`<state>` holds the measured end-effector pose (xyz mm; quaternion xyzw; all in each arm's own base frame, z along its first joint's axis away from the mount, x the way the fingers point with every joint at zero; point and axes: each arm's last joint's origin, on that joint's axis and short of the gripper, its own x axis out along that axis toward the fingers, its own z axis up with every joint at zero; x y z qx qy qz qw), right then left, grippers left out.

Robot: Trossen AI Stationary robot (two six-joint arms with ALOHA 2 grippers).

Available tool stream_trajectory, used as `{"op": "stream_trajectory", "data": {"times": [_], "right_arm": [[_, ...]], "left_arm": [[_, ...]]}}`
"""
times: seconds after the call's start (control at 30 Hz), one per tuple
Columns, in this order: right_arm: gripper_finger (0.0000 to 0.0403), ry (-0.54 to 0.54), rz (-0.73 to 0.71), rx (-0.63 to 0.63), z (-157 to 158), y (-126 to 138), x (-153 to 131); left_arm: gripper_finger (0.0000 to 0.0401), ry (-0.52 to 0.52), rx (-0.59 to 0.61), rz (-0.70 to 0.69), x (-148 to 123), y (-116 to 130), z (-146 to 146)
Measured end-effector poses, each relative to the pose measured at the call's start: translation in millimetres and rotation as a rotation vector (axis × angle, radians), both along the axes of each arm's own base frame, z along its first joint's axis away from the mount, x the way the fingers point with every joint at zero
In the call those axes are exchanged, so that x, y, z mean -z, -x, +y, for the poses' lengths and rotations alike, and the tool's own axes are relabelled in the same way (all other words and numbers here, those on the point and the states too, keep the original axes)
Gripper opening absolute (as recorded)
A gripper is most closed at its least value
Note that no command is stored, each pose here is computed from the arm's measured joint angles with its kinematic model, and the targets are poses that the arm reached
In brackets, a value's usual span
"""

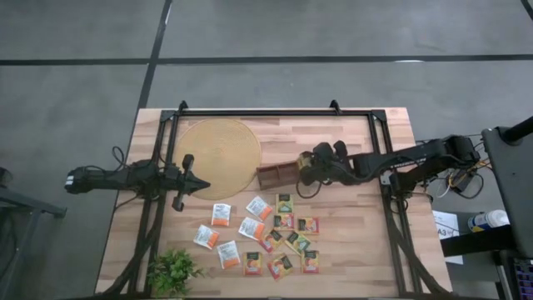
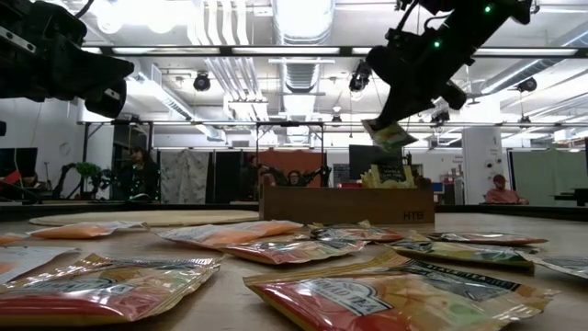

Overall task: Pick & Place Tea
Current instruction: Put the yellow tea bag into the right section of the wooden organizer

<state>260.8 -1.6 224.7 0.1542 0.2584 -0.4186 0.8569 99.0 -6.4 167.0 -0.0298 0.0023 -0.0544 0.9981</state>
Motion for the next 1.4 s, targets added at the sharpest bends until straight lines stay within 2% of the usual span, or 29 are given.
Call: {"op": "stream_trajectory", "data": {"times": [0.23,0.73,1.0,1.4], "right_arm": [[0.0008,0.020,-0.057,0.065,6,6,15],[0.0008,0.073,-0.133,0.110,12,18,42],[0.0008,0.059,-0.196,0.113,12,19,47],[0.0008,0.040,-0.191,0.099,13,12,61]], "left_arm": [[0.0000,0.000,0.000,0.000,0,0,0],[0.0000,0.000,0.000,0.000,0,0,0],[0.0000,0.000,0.000,0.000,0,0,0],[0.0000,0.000,-0.001,0.000,0,0,0]]}}
